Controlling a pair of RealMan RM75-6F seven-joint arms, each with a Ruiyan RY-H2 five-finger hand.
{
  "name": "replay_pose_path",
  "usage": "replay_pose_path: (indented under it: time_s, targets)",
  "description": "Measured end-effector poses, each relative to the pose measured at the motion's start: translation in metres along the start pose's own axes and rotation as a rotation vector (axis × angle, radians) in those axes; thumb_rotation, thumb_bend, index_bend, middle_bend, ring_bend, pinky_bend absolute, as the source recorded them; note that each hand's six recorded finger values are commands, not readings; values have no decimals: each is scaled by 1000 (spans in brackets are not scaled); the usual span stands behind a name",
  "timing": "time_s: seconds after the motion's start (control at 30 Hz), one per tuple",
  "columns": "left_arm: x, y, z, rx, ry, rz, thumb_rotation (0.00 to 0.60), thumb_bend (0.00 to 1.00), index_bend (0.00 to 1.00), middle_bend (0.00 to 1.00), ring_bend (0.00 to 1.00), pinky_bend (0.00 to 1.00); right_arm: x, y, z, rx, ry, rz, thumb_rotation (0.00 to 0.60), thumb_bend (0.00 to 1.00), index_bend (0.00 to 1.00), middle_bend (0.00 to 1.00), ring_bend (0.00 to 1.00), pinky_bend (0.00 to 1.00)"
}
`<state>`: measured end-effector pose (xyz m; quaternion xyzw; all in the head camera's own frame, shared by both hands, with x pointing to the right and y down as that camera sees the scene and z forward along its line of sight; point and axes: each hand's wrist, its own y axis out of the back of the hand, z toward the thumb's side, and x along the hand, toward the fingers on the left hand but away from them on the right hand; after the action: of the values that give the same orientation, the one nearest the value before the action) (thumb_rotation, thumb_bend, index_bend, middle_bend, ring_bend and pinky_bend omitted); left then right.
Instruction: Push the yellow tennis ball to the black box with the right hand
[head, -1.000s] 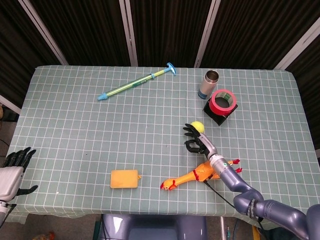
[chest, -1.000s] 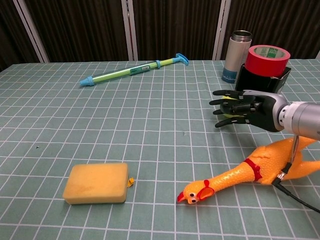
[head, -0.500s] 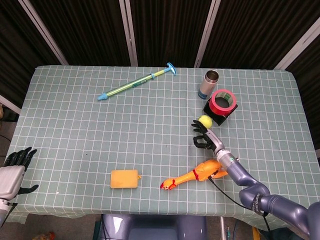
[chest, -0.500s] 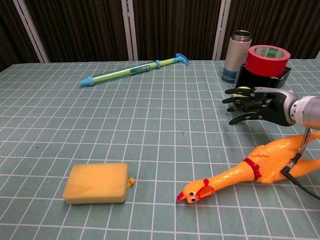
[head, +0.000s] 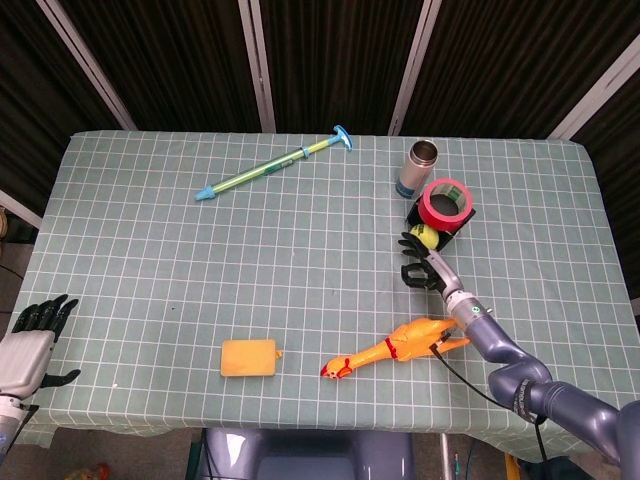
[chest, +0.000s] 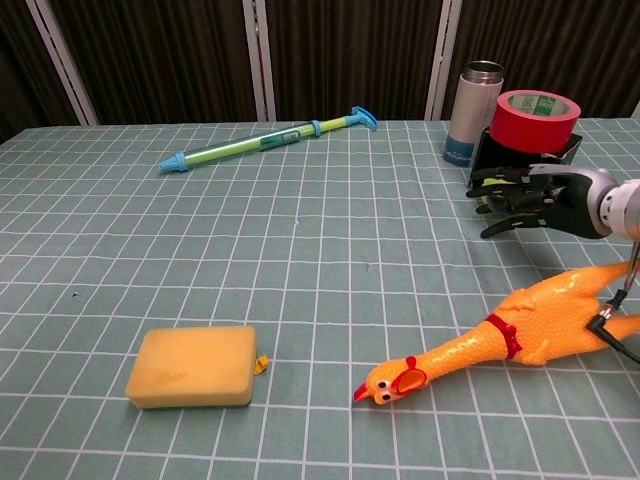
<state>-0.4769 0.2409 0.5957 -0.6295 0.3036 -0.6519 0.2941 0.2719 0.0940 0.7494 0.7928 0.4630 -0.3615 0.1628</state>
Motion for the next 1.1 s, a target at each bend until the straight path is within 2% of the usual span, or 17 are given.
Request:
replay_pose_path:
  time_s: [0.23,0.4,0.5,0.73,0.87,1.1]
  targets:
    - [2,-1,0,2,3,-6,600,111,0,0,0,0,-4,15,-1,44,-8,-25,600,644,13,96,111,201]
    - [3,-3,0,7,9,-10,600,111,0,0,0,0,-7,26,0,69,-16,-40,600,643,13,96,111,77]
    - [4,-4,0,7,9,-16,600,112,0,0,0,0,-8,30,0,76,-28,-39,600,644,13,96,111,45]
    - [6,-6,2,5,5,-30,600,112,0,0,0,0,-9,40,1,91,-12,-54,600,644,12,92,52,5]
    - [7,-7,2,6,5,-32,600,112,0,0,0,0,-9,43,2,113,2,-60,600,644,0,53,3,0]
    - [7,-7,3,7,5,-33,600,112,0,0,0,0,-8,44,2,119,20,-51,600,644,0,35,0,0]
